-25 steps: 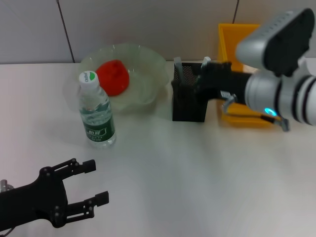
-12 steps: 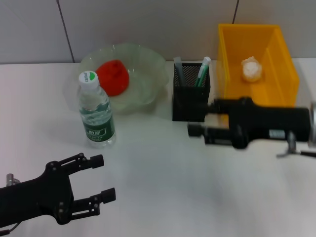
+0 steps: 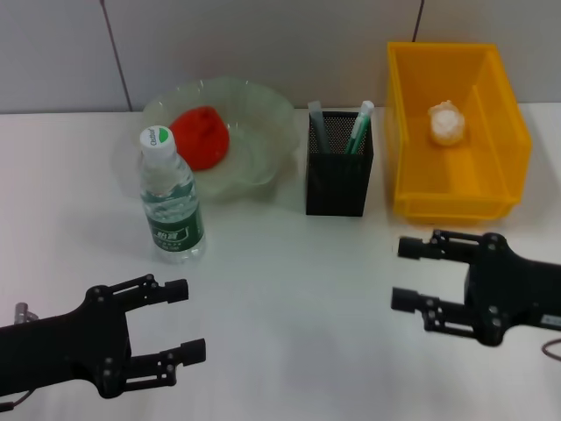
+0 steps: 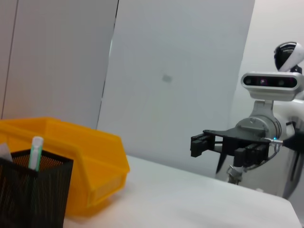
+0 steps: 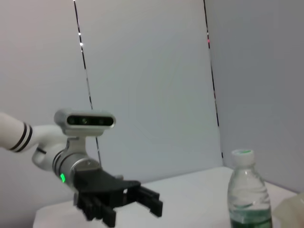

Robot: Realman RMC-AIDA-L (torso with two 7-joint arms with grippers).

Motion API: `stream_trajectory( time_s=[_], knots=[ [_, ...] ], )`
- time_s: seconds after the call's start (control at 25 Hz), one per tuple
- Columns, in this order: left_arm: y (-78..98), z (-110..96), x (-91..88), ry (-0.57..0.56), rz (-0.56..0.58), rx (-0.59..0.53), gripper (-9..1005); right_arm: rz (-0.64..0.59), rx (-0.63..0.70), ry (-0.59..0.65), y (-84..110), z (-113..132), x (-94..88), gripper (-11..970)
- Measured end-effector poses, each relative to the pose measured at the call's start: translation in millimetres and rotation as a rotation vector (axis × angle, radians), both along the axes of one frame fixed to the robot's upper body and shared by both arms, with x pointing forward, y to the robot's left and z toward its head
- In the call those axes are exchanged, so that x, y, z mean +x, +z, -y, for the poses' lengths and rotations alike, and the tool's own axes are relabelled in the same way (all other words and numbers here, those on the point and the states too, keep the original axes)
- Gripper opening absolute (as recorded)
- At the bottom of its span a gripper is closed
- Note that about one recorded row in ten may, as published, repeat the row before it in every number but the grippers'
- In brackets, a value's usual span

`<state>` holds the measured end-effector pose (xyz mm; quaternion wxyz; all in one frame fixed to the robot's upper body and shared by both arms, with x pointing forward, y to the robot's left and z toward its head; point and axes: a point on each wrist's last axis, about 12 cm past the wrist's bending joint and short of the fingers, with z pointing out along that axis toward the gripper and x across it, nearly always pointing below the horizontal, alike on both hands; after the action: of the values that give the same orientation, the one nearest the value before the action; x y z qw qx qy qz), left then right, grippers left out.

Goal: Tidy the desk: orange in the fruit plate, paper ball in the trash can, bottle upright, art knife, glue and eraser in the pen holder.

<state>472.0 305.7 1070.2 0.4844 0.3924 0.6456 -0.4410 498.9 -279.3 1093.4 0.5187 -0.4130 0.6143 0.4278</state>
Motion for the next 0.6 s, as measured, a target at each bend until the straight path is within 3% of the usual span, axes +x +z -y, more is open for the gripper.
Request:
stream_trajectory(
  time_s=[0.24,0.6],
  knots=[
    [3.6,-3.4,8.0,-0.046,-0.049,0.054,799,-0.038,-0.047,0.072,-3.1,0.1,-4.6,632],
    [7.9,-5.6,11.6,-0.078,-0.078,0.082,799,-0.040,-0.061,0.085,-4.9,1.3,-6.8,632]
  ],
)
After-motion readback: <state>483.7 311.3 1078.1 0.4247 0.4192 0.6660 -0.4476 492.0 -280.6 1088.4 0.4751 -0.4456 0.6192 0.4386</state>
